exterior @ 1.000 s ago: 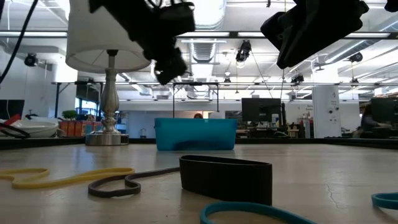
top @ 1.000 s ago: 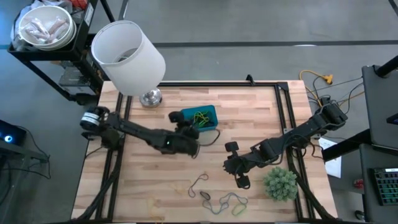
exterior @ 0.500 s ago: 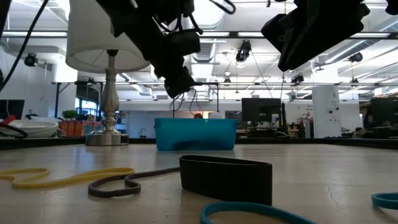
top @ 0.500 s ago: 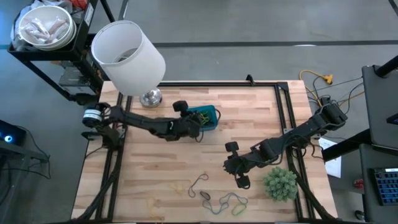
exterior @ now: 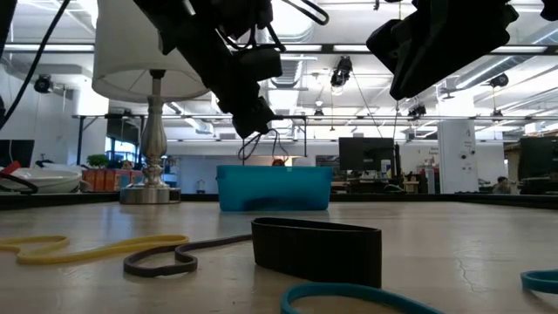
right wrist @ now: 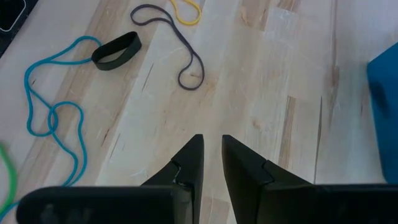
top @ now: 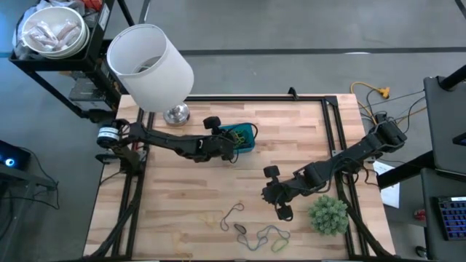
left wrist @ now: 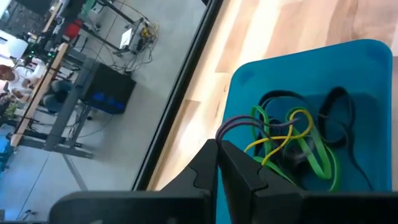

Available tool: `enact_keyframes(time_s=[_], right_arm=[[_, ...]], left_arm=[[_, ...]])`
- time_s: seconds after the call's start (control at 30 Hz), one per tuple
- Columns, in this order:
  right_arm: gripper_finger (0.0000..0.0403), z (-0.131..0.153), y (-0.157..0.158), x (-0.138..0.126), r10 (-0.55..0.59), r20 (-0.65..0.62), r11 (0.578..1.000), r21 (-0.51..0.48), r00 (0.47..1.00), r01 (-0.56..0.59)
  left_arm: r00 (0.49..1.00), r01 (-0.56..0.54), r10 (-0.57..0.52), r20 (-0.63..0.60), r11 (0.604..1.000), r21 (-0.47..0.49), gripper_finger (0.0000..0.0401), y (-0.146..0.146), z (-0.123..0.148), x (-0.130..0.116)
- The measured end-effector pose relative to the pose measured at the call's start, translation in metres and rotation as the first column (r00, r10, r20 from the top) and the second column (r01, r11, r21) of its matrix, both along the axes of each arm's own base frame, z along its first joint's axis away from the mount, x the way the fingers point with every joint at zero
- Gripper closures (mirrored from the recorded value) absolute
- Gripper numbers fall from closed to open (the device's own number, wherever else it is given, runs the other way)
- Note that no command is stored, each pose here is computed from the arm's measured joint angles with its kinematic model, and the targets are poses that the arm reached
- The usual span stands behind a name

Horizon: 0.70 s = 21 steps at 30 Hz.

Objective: Pick and place rubber bands into bin
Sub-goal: Put the purple rubber band into the blue bin, then put the blue rubber band into the blue bin

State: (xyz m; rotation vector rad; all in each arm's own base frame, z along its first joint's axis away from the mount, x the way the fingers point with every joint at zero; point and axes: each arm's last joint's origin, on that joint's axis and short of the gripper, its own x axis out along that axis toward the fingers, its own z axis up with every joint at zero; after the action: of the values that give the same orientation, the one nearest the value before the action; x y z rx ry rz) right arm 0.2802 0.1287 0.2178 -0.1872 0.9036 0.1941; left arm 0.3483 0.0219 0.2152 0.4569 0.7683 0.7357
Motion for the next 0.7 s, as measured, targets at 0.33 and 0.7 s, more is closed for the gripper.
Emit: enact_keyframes(time_s=[0.33, 0.7], right_arm=[[0.0351, 0.0000, 0.0000, 0.0000, 0.000, 0.000, 1.000, 0.000, 1.000, 0.000], [0.0351, -0.0013, -0.0003, -0.0006, 0.000, -0.004, 1.000, -0.002, 1.000, 0.000]], left_arm=[[0.999, 0.040, -0.041, -0.005, 0.998, -0.052, 0.0351, 0.0060, -0.0013, 0.0006], [0.999, 0.043, -0.044, -0.011, 0.998, -0.054, 0.0324, 0.0047, -0.0012, -0.0002]])
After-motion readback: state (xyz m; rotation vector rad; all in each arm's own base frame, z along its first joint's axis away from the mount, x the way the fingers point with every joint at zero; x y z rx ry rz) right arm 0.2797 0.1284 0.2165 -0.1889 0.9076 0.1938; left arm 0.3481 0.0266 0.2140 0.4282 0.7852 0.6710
